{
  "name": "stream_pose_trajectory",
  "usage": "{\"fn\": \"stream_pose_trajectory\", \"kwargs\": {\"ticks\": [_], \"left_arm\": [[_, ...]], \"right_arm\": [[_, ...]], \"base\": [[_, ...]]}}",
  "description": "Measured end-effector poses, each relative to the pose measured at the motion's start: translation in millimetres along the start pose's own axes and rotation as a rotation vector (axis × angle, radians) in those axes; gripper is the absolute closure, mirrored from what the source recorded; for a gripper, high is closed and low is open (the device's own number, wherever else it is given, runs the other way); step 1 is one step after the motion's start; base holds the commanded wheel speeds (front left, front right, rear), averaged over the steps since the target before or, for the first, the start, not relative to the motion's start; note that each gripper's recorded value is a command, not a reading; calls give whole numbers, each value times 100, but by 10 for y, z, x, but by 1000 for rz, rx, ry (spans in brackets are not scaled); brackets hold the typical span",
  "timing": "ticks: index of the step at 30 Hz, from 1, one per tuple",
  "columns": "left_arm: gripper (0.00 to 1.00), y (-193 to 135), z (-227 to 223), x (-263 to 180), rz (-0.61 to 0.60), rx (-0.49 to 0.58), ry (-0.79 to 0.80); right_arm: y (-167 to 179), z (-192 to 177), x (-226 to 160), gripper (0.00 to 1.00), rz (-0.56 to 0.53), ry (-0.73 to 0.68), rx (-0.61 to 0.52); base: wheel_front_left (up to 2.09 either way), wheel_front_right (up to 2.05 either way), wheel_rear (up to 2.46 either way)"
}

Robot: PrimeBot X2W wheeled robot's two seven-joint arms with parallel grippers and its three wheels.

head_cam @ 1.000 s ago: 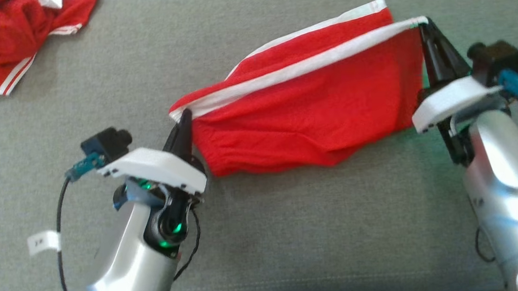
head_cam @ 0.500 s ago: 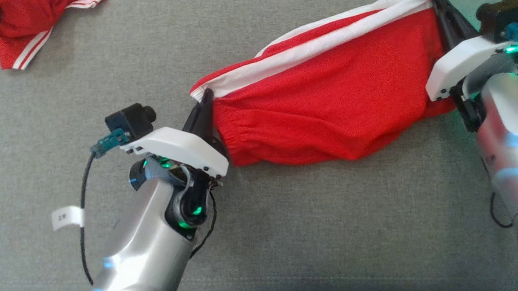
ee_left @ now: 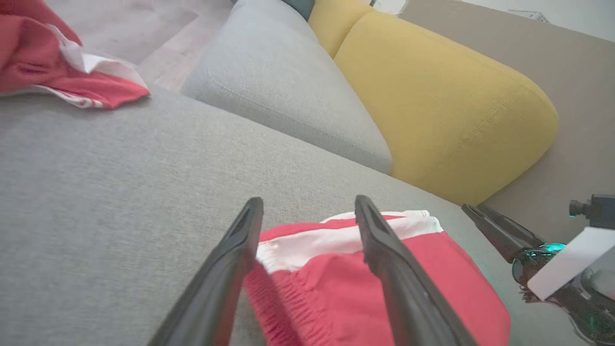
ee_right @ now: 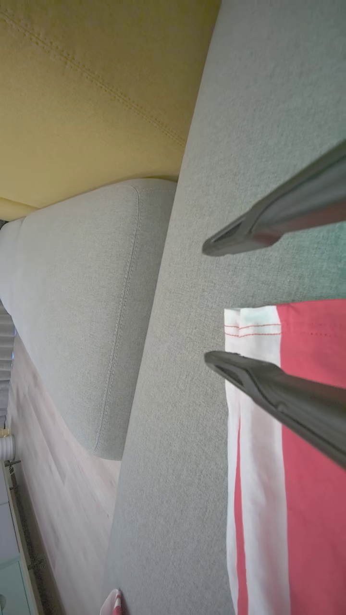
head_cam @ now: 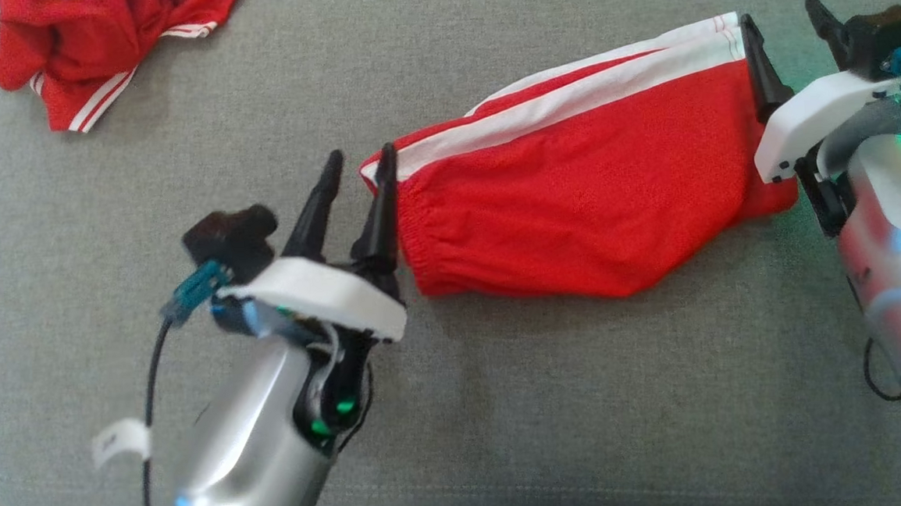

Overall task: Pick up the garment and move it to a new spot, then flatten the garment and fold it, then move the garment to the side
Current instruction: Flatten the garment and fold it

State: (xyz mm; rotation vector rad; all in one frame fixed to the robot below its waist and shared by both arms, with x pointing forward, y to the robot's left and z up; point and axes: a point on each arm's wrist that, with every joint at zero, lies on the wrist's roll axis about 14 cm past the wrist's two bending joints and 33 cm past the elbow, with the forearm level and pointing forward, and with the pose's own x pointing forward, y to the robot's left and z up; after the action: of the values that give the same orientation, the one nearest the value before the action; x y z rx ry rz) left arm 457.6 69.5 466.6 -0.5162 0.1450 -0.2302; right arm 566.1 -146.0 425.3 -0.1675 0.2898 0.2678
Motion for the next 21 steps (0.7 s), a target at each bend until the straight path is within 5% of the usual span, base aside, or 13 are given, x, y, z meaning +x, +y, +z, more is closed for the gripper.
{"fn": "stream_pose_trajectory", "kwargs": {"ticks": [10,21], "left_arm": [[0,215,514,-384,102,80,-186],[0,501,817,-673,211,168,-281]], "right_arm": [[-36,-292,-131,0,5,180,-14],[111,-662,-206,0,65,462,90]], "base": [[0,0,0],[0,0,0]]}}
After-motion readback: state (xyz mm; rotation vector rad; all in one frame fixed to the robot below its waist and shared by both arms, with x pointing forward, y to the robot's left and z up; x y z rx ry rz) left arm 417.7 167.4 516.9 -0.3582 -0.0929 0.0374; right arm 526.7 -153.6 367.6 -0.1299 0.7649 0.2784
